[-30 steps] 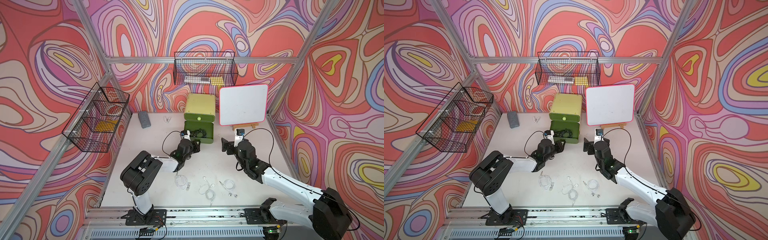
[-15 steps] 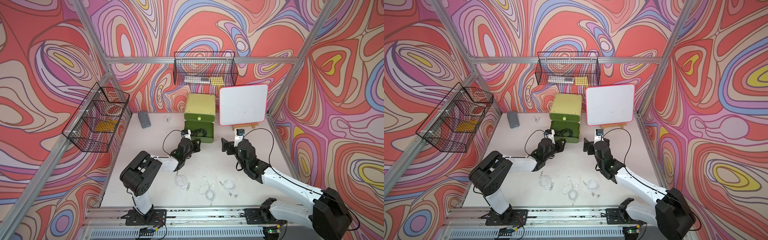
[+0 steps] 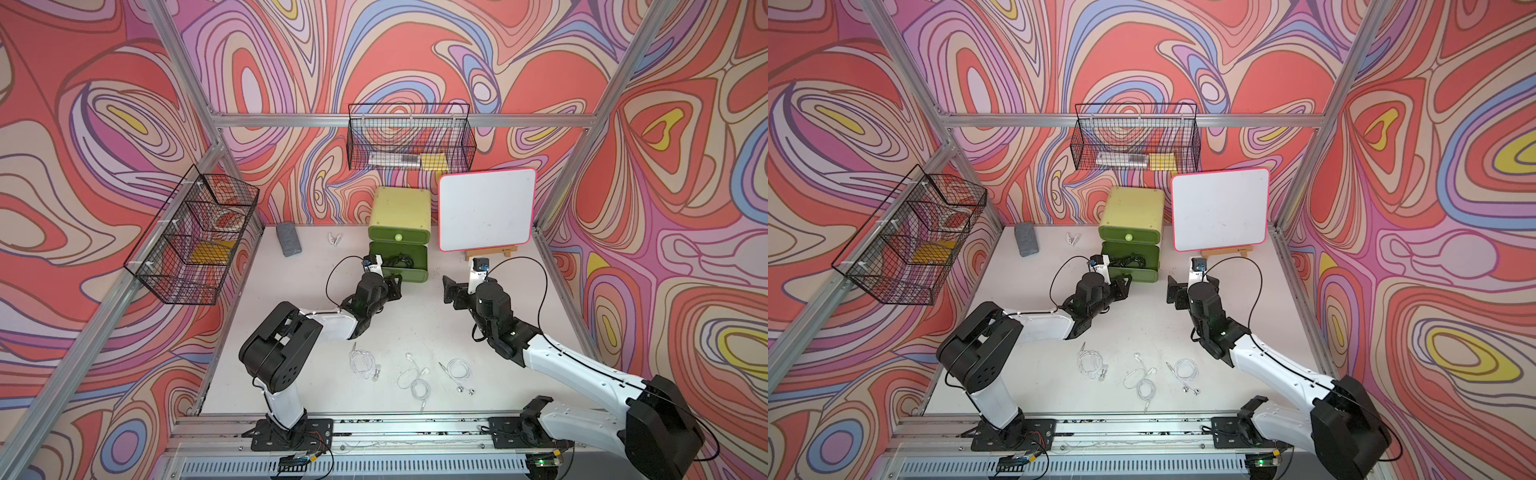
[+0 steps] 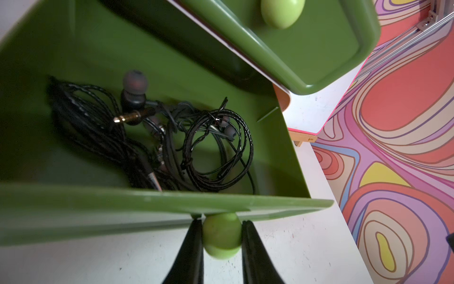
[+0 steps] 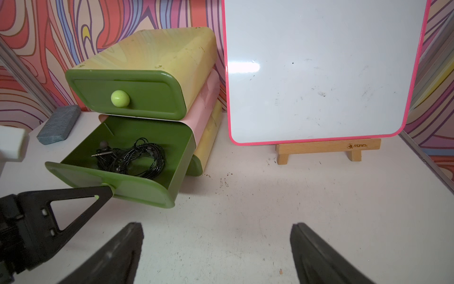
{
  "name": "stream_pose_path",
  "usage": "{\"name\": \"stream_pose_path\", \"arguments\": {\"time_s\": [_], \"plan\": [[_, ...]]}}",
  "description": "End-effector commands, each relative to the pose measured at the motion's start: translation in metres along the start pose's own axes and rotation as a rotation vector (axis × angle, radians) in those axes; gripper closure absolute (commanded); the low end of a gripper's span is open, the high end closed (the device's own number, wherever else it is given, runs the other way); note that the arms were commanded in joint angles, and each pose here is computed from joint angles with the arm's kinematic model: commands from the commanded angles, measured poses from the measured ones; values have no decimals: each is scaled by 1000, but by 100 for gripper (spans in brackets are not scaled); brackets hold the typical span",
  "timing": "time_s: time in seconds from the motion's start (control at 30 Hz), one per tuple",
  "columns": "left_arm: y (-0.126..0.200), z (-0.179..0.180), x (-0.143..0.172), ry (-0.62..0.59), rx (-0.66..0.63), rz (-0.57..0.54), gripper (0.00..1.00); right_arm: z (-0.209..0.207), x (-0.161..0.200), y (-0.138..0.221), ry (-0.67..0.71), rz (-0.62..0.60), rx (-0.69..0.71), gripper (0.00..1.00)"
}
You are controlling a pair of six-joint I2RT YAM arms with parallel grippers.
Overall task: Place the wired earphones into the drawer by color
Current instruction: Close the drawer in the storage box.
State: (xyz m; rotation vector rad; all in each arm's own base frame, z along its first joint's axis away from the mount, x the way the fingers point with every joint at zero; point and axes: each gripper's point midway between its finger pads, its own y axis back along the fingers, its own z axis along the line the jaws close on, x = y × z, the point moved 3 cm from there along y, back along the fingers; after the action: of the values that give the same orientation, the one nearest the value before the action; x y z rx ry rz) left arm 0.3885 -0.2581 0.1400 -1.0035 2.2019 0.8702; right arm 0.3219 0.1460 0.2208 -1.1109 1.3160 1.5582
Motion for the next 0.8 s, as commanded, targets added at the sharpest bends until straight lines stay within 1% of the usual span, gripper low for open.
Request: {"name": "stream_pose_path", "arguments": {"time_s": [0.0,0.33,0.77], "plan": [[-3,-13,-23,-28,37,-59,77,-4,-2,2,-2,-20,16,4],[-17,-11,-32,-33,44,-68,79,-6,-2,3,-2,-27,22,4],[-43,-9,-47,-46,67,-89,79,-7,-5,5,-6,-37,27,4]]}}
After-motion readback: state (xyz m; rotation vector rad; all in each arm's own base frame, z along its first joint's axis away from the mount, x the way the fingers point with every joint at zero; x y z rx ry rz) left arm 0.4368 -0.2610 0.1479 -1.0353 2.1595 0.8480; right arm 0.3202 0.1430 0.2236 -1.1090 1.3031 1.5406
